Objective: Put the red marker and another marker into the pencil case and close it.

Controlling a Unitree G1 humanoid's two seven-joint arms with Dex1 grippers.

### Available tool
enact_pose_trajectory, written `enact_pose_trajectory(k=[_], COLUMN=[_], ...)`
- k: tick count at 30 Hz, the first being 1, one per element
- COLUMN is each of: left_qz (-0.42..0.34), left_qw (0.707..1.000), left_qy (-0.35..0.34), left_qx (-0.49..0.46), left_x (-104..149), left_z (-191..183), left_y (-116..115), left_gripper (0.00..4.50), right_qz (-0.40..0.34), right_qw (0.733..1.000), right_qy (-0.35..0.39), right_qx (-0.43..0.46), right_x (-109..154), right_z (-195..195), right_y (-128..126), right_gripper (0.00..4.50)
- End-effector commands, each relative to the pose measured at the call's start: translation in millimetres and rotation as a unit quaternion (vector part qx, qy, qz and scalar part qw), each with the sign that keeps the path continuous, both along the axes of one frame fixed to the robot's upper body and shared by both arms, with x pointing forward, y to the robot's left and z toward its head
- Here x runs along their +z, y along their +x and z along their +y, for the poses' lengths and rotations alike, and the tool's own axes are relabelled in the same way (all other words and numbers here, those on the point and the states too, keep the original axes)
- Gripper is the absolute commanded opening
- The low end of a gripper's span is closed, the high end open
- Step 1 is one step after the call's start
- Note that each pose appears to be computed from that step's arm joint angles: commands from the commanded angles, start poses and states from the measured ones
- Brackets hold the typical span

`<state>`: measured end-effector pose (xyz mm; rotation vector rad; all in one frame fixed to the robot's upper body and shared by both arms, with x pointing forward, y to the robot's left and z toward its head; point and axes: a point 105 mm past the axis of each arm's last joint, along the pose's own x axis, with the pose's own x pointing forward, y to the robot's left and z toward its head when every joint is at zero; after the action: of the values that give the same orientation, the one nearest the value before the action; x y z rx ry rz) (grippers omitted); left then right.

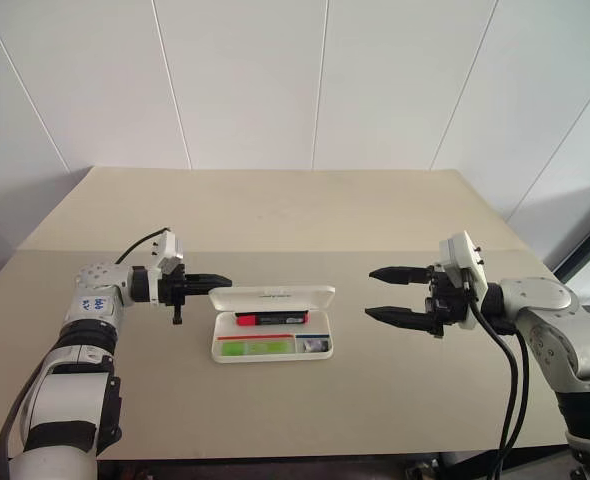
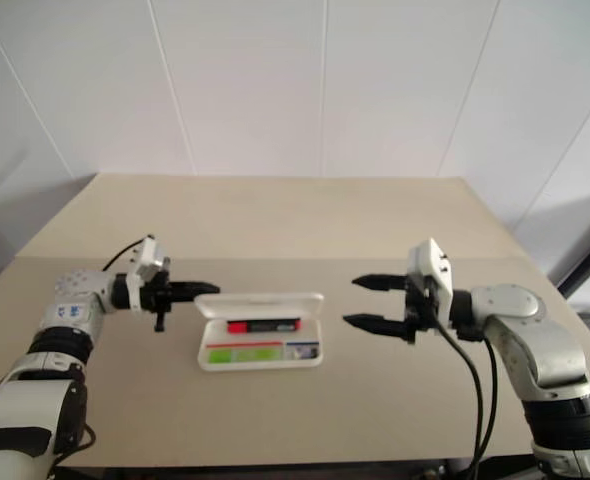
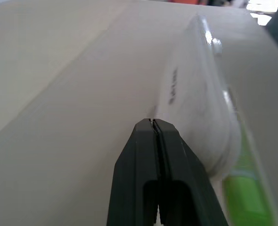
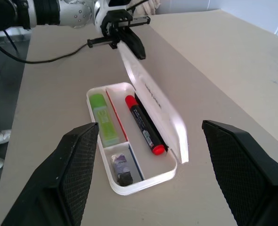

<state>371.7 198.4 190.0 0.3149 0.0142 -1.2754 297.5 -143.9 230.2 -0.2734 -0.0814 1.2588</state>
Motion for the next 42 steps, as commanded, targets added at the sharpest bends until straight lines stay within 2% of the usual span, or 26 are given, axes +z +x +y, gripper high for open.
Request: enact_pose_trajectory(k=[1, 15, 21, 28, 34, 37, 42], left_qz=[-0.019, -0.024, -0.028, -0.048, -0.084, -0.112, -0.162], left_qw=[0.999, 0.979, 0.954, 0.93, 0.939, 0.956, 0.974], left_qy=[0.031, 0.15, 0.26, 0.332, 0.3, 0.238, 0.088], left_qx=[-0.039, -0.133, -0.145, -0.152, -0.142, -0.133, -0.131], left_x=[2, -24, -45, -60, -53, -39, -5], left_z=[-1, -30, -30, -32, -46, -55, -65], left_y=[-10, -29, -27, -20, -12, -9, -13], left_gripper=[0.04, 0.04, 0.04, 0.04, 0.04, 0.04, 0.04], right_qz=[-0.017, 0.003, 0.001, 0.002, 0.001, 0.001, 0.002], right_qw=[0.999, 0.999, 0.999, 0.999, 1.0, 0.999, 0.999], right_qy=[0.026, 0.028, 0.027, 0.023, 0.018, 0.017, 0.018], right_qx=[0.005, 0.031, 0.029, 0.024, 0.025, 0.029, 0.036], right_x=[13, 4, 3, 1, 1, 1, 2], right_z=[-10, -39, -38, -39, -39, -39, -39], right_y=[-4, 2, 4, 5, 5, 4, 2], right_gripper=[4.5, 4.5, 4.5, 4.5, 4.5, 4.5, 4.5])
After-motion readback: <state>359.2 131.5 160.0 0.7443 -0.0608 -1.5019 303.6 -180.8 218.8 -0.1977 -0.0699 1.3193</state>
